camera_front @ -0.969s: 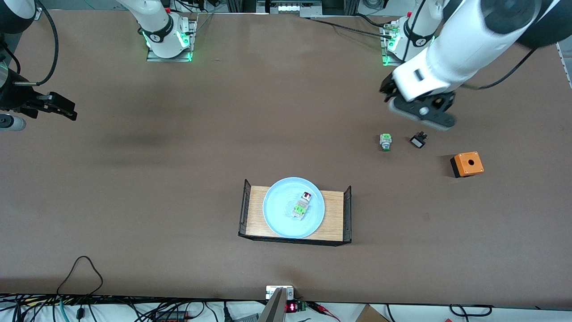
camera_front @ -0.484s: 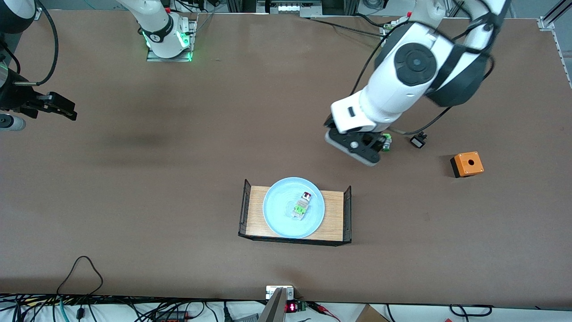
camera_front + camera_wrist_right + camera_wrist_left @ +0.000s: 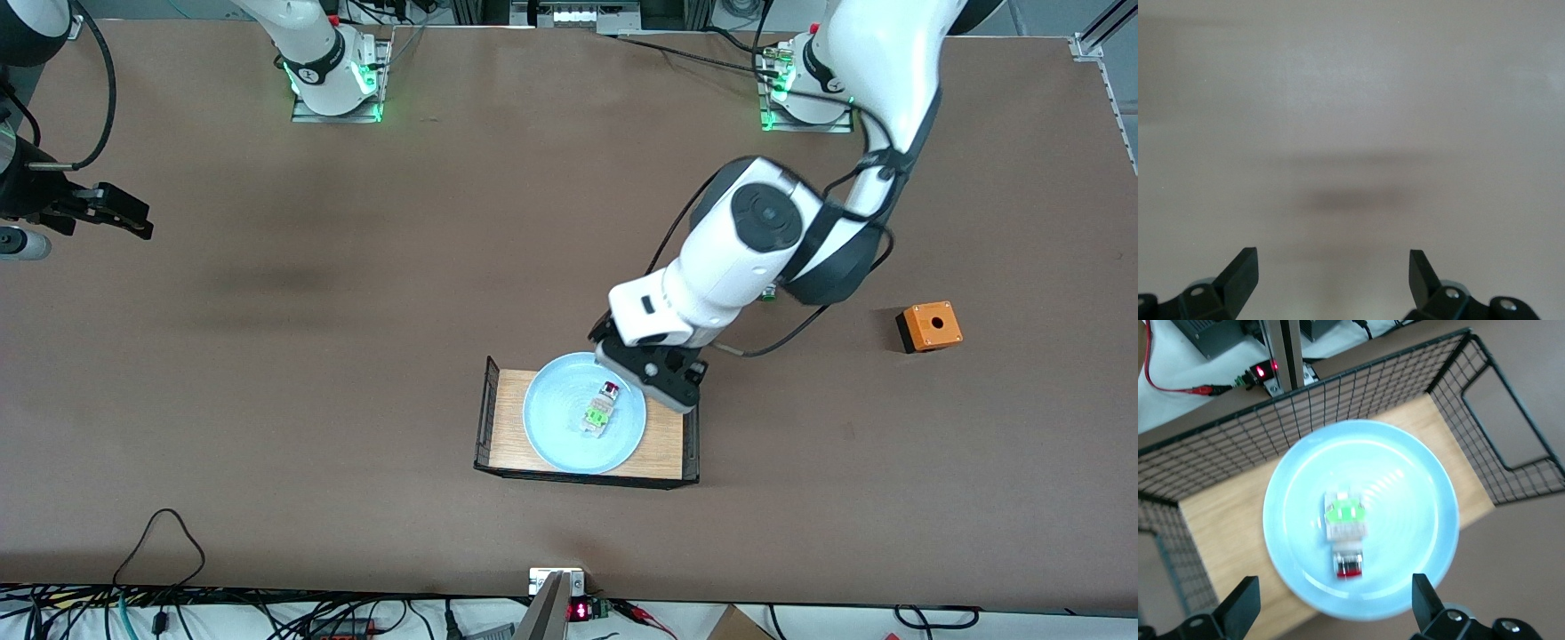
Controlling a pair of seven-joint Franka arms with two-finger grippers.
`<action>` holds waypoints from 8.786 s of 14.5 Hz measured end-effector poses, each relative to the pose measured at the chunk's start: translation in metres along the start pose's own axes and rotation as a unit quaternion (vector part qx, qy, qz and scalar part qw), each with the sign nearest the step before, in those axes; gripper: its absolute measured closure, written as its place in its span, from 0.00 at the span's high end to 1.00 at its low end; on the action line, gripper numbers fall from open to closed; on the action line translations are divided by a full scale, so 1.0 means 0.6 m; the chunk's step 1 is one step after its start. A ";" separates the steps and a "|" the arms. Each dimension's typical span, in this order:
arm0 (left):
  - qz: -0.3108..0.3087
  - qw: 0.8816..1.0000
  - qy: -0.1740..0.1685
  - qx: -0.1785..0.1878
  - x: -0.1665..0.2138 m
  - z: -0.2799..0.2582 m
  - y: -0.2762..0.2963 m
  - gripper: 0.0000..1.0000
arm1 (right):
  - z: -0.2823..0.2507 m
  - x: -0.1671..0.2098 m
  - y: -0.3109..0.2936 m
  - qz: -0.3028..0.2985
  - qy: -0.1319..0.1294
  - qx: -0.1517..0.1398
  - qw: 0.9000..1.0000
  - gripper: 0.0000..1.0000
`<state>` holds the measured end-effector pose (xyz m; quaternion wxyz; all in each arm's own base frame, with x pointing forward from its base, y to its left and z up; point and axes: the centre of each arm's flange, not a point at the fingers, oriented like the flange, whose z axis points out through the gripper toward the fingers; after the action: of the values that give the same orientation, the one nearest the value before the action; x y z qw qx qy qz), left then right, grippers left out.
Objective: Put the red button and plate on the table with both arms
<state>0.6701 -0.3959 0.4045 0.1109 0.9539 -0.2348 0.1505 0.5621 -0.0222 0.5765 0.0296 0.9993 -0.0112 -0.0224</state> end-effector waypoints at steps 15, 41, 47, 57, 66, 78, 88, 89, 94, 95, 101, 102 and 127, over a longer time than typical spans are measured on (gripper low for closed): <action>0.009 0.998 0.027 0.057 -0.016 0.127 0.052 0.89 | 0.000 0.000 0.000 0.000 0.000 0.000 1.000 1.00; 0.003 0.969 -0.218 0.117 -0.082 -0.160 -0.060 0.41 | 0.000 0.000 0.000 0.000 0.000 0.000 1.000 1.00; 0.098 0.946 -0.300 0.069 -0.152 -0.145 -0.248 0.41 | 0.000 0.000 0.000 0.000 0.000 0.000 1.000 1.00; 0.174 0.948 -0.263 0.031 -0.352 0.044 -0.478 0.41 | -0.018 0.000 -0.003 -0.002 0.009 0.001 1.000 1.00; 0.181 0.960 -0.208 0.043 -0.481 0.140 -0.484 0.41 | -0.009 -0.014 -0.117 0.097 -0.040 0.077 0.992 1.00; 0.162 0.960 -0.225 0.046 -0.435 0.059 -0.468 1.00 | 0.083 -0.076 -0.577 0.211 -0.062 0.042 0.975 1.00; -0.046 0.968 -0.225 0.106 -0.233 -0.249 -0.437 1.00 | 0.151 0.018 -0.772 0.360 -0.019 0.137 0.923 1.00; -0.046 0.971 -0.208 0.111 -0.214 -0.273 -0.440 1.00 | 0.156 0.027 -0.772 0.366 -0.014 0.144 0.919 1.00; -0.056 0.976 -0.171 0.123 -0.171 -0.324 -0.460 1.00 | 0.187 0.065 -0.775 0.418 0.012 0.182 0.890 1.00; -0.061 0.976 -0.167 0.125 -0.168 -0.330 -0.461 1.00 | 0.199 0.072 -0.777 0.424 0.016 0.186 0.886 1.00; -0.219 0.952 -0.161 0.142 -0.197 -0.445 -0.423 1.00 | 0.282 0.096 -0.805 0.443 0.025 0.215 0.870 1.00; -0.237 0.949 -0.162 0.133 -0.213 -0.454 -0.421 1.00 | 0.291 0.097 -0.808 0.448 0.023 0.220 0.866 1.00; -0.193 0.958 -0.171 0.123 -0.316 -0.474 -0.394 1.00 | 0.349 0.113 -0.801 0.462 0.021 0.209 0.862 0.93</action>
<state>0.5571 -0.0326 0.5717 -0.0224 0.9988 -0.0417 -0.0115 0.6307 0.4437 0.3362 -0.1727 0.8624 -0.4755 0.0174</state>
